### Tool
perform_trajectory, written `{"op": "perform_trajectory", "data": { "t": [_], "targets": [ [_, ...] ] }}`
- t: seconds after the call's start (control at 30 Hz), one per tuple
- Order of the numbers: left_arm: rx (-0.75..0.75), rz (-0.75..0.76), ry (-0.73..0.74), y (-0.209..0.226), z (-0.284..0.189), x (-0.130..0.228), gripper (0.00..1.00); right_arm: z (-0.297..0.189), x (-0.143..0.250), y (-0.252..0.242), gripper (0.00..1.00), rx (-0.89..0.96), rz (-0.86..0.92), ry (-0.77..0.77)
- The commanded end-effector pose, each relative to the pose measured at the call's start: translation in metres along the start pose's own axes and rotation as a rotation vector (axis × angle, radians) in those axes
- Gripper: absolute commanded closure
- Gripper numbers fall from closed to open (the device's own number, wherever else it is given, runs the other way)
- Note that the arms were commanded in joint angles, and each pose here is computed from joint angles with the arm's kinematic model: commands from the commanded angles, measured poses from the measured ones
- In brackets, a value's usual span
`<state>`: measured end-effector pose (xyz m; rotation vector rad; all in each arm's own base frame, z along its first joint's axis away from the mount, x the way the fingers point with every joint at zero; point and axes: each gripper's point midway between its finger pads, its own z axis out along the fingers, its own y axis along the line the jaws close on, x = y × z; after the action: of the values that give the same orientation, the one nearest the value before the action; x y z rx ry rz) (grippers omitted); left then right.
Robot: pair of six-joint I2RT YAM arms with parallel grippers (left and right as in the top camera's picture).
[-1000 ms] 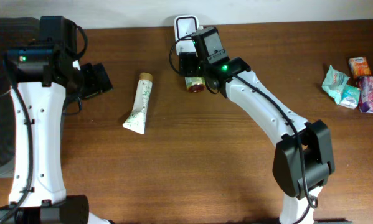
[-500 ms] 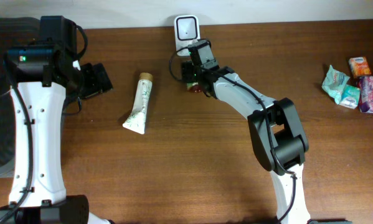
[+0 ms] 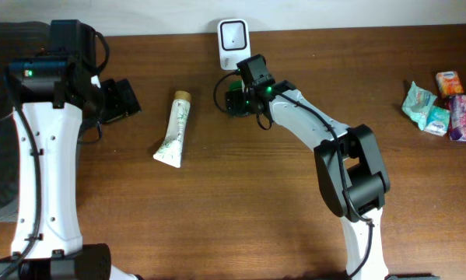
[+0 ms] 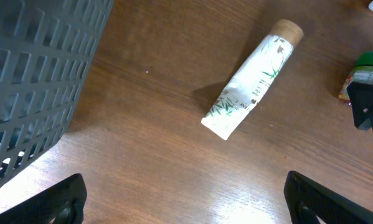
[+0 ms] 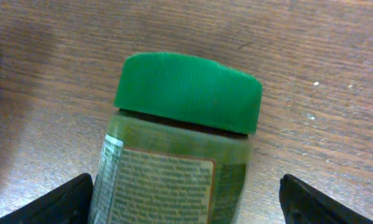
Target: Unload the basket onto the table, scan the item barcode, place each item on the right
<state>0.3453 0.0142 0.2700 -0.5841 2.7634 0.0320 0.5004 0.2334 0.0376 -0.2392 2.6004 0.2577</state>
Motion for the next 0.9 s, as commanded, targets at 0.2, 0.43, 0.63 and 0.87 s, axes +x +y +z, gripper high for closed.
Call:
{"op": "perform_trajectory", "data": {
  "t": [0.2,0.43,0.63,0.87],
  "targets": [
    [-0.003,-0.014,-0.020,0.005,-0.006,-0.001,0.01,-0.012,-0.022,0.008,0.48,-0.042,-0.015,-0.078],
    [-0.003,-0.014,-0.020,0.005,-0.006,-0.001,0.01,-0.057,0.001,0.003,0.46,-0.010,-0.013,0.049],
    [-0.003,-0.014,-0.020,0.005,-0.006,-0.001,0.01,-0.091,-0.027,0.010,0.08,-0.027,-0.009,-0.018],
    [-0.003,-0.014,-0.020,0.005,-0.006,-0.001,0.01,-0.195,-0.090,-0.035,0.01,-0.049,0.108,-0.070]
  ]
}}
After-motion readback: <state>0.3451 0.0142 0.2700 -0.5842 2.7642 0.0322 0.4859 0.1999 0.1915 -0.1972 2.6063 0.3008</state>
